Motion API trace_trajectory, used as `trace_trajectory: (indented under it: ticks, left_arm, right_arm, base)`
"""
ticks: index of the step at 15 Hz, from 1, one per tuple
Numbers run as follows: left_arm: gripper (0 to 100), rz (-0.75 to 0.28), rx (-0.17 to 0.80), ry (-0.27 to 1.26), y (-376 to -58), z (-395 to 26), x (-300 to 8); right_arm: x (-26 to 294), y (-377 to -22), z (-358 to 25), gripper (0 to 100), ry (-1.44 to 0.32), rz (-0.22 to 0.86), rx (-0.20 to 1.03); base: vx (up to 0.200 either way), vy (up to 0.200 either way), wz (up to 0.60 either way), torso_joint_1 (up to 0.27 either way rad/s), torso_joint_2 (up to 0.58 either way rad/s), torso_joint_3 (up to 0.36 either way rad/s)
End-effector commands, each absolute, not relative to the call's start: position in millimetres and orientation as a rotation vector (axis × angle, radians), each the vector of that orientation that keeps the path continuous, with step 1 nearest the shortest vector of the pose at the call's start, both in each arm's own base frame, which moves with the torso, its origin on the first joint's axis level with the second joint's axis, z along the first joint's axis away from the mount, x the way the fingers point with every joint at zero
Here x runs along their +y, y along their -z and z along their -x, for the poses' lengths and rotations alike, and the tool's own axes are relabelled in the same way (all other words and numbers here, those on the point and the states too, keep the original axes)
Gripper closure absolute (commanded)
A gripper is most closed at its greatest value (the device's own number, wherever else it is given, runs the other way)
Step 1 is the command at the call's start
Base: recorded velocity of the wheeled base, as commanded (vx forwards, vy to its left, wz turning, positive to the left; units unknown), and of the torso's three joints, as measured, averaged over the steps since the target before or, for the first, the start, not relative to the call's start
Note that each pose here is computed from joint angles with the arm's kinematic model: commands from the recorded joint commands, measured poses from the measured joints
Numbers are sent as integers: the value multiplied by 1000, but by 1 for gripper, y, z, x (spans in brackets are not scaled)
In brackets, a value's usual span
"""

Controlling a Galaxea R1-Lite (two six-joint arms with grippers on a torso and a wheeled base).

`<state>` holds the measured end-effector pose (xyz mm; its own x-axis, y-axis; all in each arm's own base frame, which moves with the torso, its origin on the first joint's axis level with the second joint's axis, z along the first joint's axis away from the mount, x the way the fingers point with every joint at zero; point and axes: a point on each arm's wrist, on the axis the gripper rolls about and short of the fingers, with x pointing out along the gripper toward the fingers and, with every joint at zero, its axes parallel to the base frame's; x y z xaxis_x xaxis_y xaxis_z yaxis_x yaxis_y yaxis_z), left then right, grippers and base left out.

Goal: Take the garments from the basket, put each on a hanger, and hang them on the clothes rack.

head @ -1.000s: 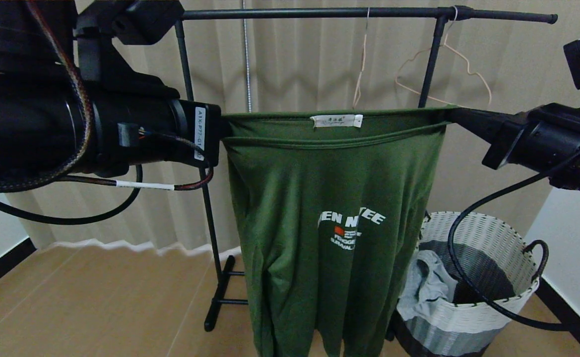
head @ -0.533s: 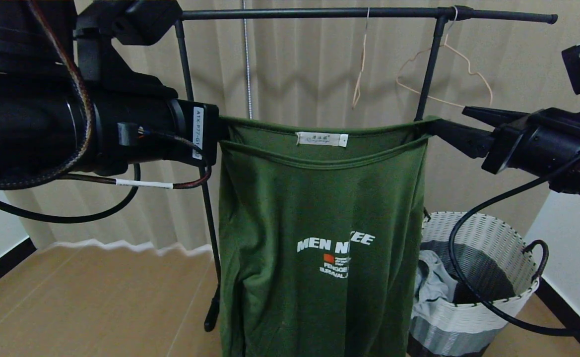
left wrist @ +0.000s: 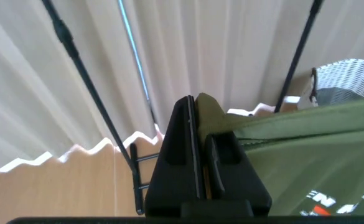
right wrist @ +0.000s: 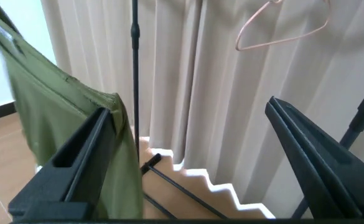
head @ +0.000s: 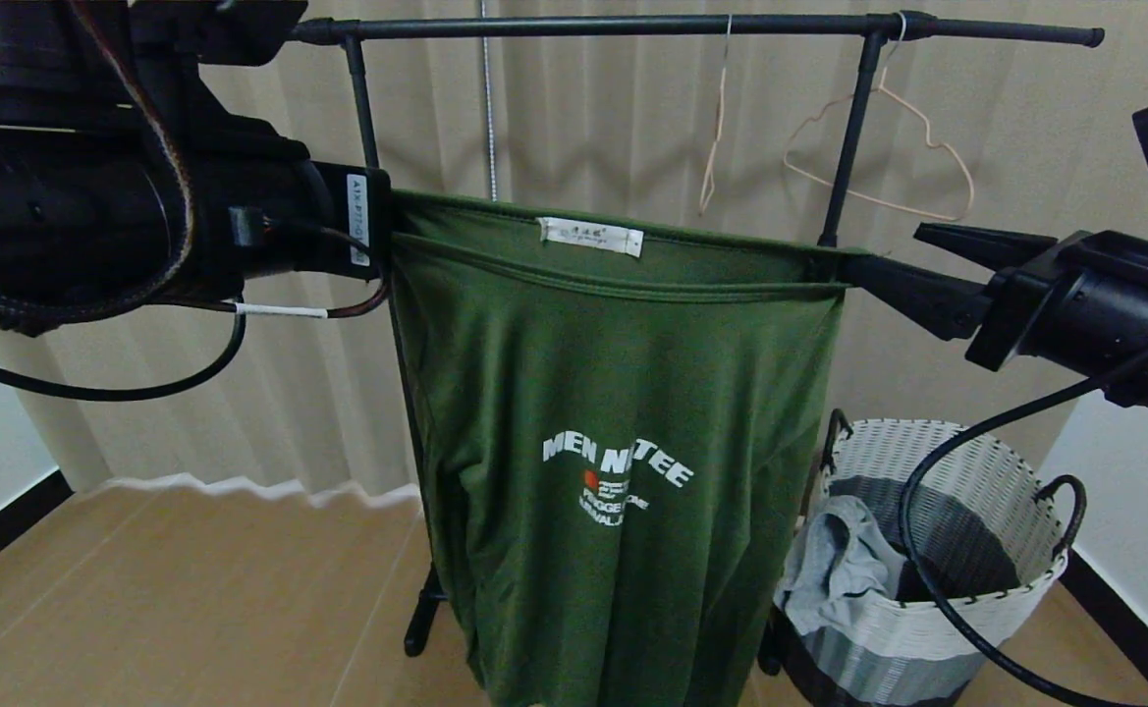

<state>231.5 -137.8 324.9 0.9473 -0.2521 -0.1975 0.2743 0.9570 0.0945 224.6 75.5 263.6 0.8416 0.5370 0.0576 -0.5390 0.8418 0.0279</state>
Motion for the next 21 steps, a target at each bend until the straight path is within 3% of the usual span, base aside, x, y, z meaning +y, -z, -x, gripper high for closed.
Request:
trace_trajectory:
  ticks: [1,4,12,13,16,21]
  left_arm:
    - [100,-122,191,248,-324,-236,-134]
    - [100,-117,216,237,-316,-238,-132]
    - [100,-109,217,148,-315,-246,-109]
    - [100,-111,218,140,-315,-244,-106]
    - [100,-116,216,120,-312,-214,-86]
    - [100,-115,270,80,-280,-167,-42]
  right_arm:
    - [74,-266,-216,0,-590,-44,-62]
    - [73,-259,-206,0,-662,-38,-39]
    - [70,-257,-207,0,-648,-28,-32]
    - [67,-254,-208,0,-627,-3,-30]
    - [41,-237,-202,0,-449,208,9]
    - [26,-221,-189,0,-258,218,69]
  base:
    - [0,0,0,0,0,0]
    - [0,0,0,0,0,0]
    - [0,0,0,0,0,0]
    - [0,0,0,0,0,0]
    - [0,0,0,0,0,0]
    - [0,0,0,0,0,0]
